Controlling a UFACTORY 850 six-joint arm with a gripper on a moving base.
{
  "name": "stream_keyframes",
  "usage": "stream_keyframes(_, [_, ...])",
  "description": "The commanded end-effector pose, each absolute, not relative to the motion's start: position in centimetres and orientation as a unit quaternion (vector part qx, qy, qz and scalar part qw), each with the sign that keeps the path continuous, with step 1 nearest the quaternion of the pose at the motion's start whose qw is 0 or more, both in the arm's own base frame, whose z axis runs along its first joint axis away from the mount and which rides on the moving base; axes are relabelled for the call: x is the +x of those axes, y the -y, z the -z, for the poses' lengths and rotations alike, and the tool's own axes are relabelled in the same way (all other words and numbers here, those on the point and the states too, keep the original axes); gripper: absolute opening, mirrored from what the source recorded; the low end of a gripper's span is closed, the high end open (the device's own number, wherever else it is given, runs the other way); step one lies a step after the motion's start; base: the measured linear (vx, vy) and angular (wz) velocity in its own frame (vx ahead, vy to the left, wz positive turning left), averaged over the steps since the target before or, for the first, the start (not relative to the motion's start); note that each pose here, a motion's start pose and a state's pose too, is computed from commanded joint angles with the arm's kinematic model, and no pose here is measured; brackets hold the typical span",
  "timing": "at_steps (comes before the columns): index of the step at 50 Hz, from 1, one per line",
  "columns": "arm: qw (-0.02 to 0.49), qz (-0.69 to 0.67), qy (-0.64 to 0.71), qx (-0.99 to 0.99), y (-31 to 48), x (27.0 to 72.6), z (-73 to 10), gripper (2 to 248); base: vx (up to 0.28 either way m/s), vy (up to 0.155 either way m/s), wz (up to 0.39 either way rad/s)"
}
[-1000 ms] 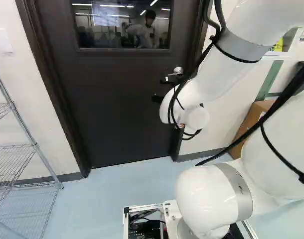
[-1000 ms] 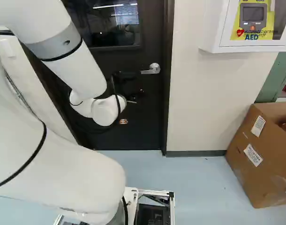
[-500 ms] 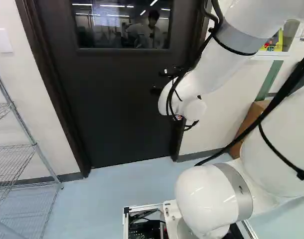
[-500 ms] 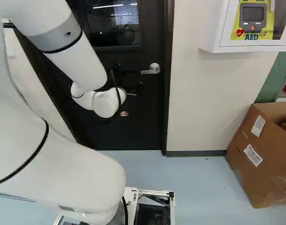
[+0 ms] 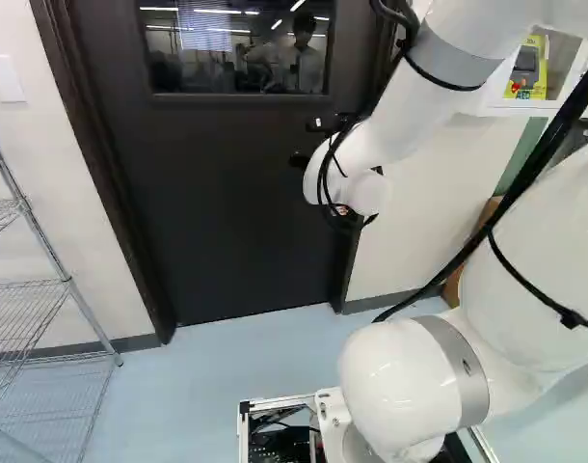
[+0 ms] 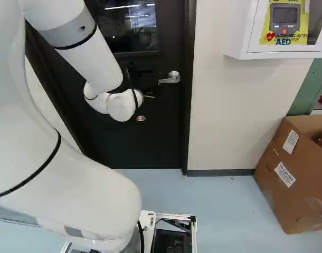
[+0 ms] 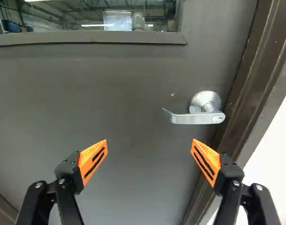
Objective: Open the door and move inside
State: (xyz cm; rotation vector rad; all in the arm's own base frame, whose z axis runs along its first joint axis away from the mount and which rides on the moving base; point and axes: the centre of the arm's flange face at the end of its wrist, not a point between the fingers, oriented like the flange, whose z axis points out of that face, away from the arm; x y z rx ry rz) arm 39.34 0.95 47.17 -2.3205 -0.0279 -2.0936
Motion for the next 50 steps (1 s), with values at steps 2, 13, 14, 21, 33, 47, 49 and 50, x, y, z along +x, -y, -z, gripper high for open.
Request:
stream_keyframes(2, [0.008,0.671,0.009,-0.741,-1.0,39.7,-47.4,247,0.0,0.0,0.0])
stream_keyframes(13, [0.009,0.68,0.01,-0.733,-1.1,41.3,-48.6,247,0.0,0.0,0.0])
stream_keyframes(14, [0.009,0.681,0.01,-0.732,-1.1,41.5,-48.7,247,0.0,0.0,0.0])
stream_keyframes(21, [0.009,0.686,0.01,-0.727,-1.2,42.5,-49.5,247,0.0,0.0,0.0])
stream_keyframes(33, [0.009,0.696,0.01,-0.718,-1.2,44.2,-50.8,247,0.0,0.0,0.0])
stream_keyframes(47, [0.01,0.694,0.01,-0.72,-1.3,46.5,-52.0,247,0.0,0.0,0.0])
stream_keyframes(49, [0.01,0.692,0.011,-0.722,-1.4,46.8,-52.1,247,0.0,0.0,0.0])
stream_keyframes(50, [0.01,0.691,0.011,-0.723,-1.4,47.0,-52.2,247,0.0,0.0,0.0])
